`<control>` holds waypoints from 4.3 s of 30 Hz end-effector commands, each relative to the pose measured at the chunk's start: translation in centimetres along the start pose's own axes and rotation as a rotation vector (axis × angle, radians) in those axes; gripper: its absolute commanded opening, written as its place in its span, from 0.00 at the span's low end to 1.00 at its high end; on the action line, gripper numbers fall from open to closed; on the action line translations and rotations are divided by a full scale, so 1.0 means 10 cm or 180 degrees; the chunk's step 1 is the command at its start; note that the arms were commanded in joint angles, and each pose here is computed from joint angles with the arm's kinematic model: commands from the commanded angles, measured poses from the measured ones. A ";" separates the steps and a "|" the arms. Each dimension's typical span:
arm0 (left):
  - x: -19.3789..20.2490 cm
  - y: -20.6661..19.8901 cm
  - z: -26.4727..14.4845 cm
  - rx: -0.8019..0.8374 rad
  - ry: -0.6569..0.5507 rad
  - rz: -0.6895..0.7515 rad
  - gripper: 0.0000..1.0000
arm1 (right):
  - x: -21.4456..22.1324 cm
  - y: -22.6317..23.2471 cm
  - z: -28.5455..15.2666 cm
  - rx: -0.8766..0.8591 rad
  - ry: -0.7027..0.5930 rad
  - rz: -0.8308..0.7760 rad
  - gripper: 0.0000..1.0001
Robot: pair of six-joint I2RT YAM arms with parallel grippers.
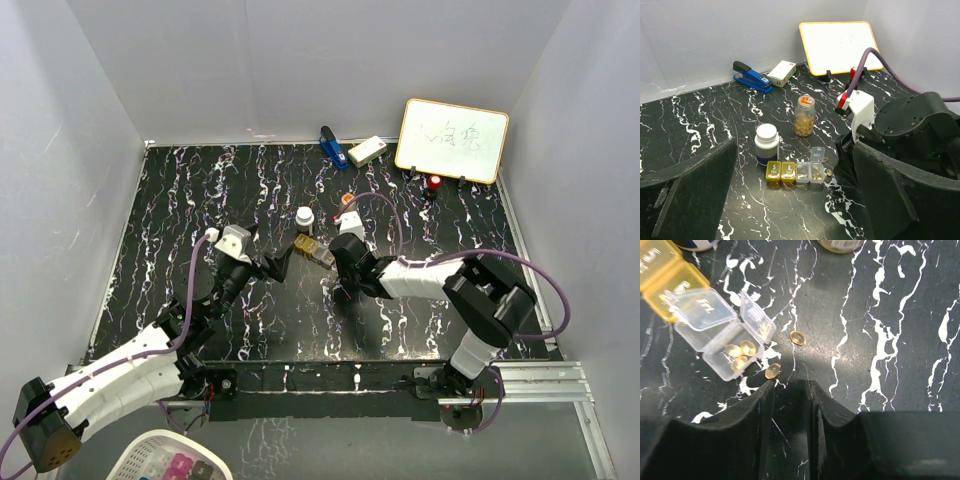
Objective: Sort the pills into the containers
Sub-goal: Place the pill in the pill container, then pick up the pill from the center of the board, then place the pill in the pill container.
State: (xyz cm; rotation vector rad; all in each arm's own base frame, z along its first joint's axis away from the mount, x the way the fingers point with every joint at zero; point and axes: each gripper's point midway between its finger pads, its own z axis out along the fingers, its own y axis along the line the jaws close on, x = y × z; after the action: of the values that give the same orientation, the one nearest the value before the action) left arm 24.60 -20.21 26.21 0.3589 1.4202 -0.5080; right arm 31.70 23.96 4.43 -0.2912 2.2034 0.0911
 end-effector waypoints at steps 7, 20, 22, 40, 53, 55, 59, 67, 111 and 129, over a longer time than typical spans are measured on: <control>-0.11 -0.01 0.01 0.0013 -0.0107 -0.0044 0.99 | -0.30 -0.03 0.24 0.0115 -0.0264 0.0188 0.30; -0.09 0.00 0.01 -0.0007 -0.0096 -0.0027 0.99 | -0.49 0.01 0.32 -0.0004 -0.0358 0.0270 0.30; -0.09 0.00 0.01 -0.0011 -0.0096 -0.0028 0.99 | -0.42 0.02 0.39 0.0009 -0.0299 0.0251 0.30; -0.07 0.02 0.01 -0.0043 -0.0094 -0.0021 0.99 | -0.36 -0.05 0.47 0.0036 -0.0228 0.0289 0.27; -0.07 0.03 0.01 -0.0065 -0.0099 -0.0020 0.99 | -0.25 -0.01 0.47 -0.0047 -0.0120 0.0301 0.09; -0.08 0.04 0.01 -0.0074 -0.0106 -0.0017 0.99 | -0.24 -0.02 0.46 -0.0039 -0.0115 0.0295 0.05; -0.08 0.05 0.00 -0.0083 -0.0108 -0.0017 0.99 | -0.26 -0.04 0.43 -0.0033 -0.0129 0.0291 0.00; -0.08 0.05 0.00 -0.0091 -0.0109 -0.0021 0.99 | -0.55 0.02 0.21 -0.0200 -0.0327 0.0342 0.00; -0.08 0.05 0.00 -0.0094 -0.0112 -0.0020 0.99 | -0.51 0.42 0.36 -0.0429 -0.0276 0.0078 0.29; -0.07 0.05 -0.01 -0.0097 -0.0120 -0.0041 0.99 | -0.62 0.27 -0.15 -0.0405 -0.0485 0.0102 0.17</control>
State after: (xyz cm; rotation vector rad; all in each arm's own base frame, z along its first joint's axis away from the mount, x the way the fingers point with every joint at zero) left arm 24.87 -19.84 26.01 0.3388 1.4260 -0.4878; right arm 33.91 28.19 8.88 -0.3427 2.0892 0.2756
